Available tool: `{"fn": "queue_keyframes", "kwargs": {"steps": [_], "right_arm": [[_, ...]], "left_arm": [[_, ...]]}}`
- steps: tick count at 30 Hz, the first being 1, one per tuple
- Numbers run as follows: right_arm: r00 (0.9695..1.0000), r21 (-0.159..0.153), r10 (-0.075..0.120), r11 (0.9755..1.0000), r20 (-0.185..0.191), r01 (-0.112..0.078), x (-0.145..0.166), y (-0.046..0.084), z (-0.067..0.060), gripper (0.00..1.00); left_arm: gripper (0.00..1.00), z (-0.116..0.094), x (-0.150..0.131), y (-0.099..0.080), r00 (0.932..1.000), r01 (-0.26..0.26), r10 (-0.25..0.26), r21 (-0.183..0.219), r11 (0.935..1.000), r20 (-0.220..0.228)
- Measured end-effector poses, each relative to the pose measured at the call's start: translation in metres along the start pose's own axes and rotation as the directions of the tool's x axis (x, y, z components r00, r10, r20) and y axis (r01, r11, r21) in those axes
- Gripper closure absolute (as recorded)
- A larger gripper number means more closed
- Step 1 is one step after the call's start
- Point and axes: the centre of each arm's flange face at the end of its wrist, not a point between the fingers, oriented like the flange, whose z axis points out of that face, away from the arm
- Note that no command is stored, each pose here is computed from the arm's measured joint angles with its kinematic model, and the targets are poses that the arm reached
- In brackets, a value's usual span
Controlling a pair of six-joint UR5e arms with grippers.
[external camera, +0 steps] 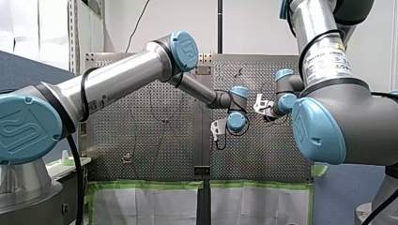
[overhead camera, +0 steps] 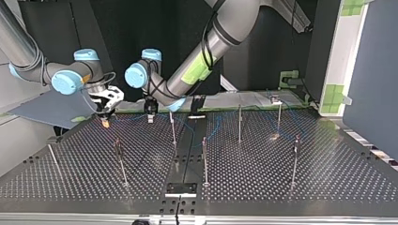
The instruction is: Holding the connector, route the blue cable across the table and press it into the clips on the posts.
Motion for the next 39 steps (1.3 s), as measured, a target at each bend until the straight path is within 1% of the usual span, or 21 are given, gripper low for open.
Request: {"fn": "queue_keyframes", "kwargs": {"steps": [1, 2, 3, 4, 7, 13, 20, 27, 30, 33, 37, 39], "right_arm": [[1.0000, 0.000, 0.000, 1.0000, 0.000, 0.000, 0.000, 0.000, 0.000, 1.00], [1.0000, 0.000, -0.001, 1.0000, 0.000, 0.001, 0.000, 0.000, 0.000, 1.00], [1.0000, 0.000, -0.001, 1.0000, 0.000, 0.001, 0.000, 0.000, 0.000, 1.00], [1.0000, 0.000, -0.001, 1.0000, 0.000, 0.001, 0.000, 0.000, 0.000, 1.00], [1.0000, 0.000, -0.001, 1.0000, 0.000, 0.001, 0.000, 0.000, 0.000, 1.00], [1.0000, 0.000, -0.002, 1.0000, -0.001, 0.002, 0.001, 0.000, 0.000, 1.00], [1.0000, 0.000, -0.006, 1.0000, 0.002, 0.006, 0.006, -0.001, 0.002, 1.00], [0.9999, -0.002, -0.008, 1.0000, 0.010, 0.008, 0.017, -0.003, 0.002, 1.00], [1.0000, -0.001, -0.010, 1.0000, 0.002, 0.010, 0.025, -0.005, 0.000, 1.00], [0.9999, 0.003, -0.010, 0.9999, -0.014, 0.010, 0.037, -0.008, -0.002, 1.00], [0.9991, 0.014, -0.011, 0.9998, -0.040, 0.012, 0.057, -0.014, -0.006, 1.00], [0.9988, 0.018, -0.012, 0.9998, -0.046, 0.013, 0.065, -0.017, -0.008, 1.00]], "left_arm": [[0.66, 0.000, 0.000, -0.001, 1.0000, 0.002, -0.002, -0.001, 1.0000, 0.004], [0.80, 0.000, -0.001, -0.001, 1.0000, 0.003, -0.003, -0.002, 1.0000, 0.007], [0.80, 0.000, -0.002, -0.002, 0.9999, 0.006, -0.006, -0.003, 1.0000, 0.011], [1.00, 0.001, -0.004, -0.002, 0.9997, 0.013, -0.013, -0.005, 0.9999, 0.019], [1.00, 0.003, -0.009, -0.005, 0.9987, 0.036, -0.036, -0.011, 0.9993, 0.037], [1.00, 0.005, -0.017, -0.007, 0.9961, 0.068, -0.067, -0.014, 0.9976, 0.057], [1.00, 0.004, -0.020, -0.006, 0.9952, 0.077, -0.075, -0.029, 0.9966, 0.063], [1.00, 0.000, -0.039, -0.009, 0.9924, 0.101, -0.099, -0.027, 0.9945, 0.073], [1.00, -0.004, -0.051, -0.012, 0.9913, 0.108, -0.106, -0.023, 0.9939, 0.078], [1.00, -0.009, -0.064, -0.014, 0.9906, 0.111, -0.109, -0.021, 0.9935, 0.082], [1.00, -0.015, -0.076, -0.016, 0.9911, 0.110, -0.107, -0.029, 0.9936, 0.080], [1.00, -0.018, -0.080, -0.017, 0.9911, 0.109, -0.106, -0.034, 0.9934, 0.080]]}}
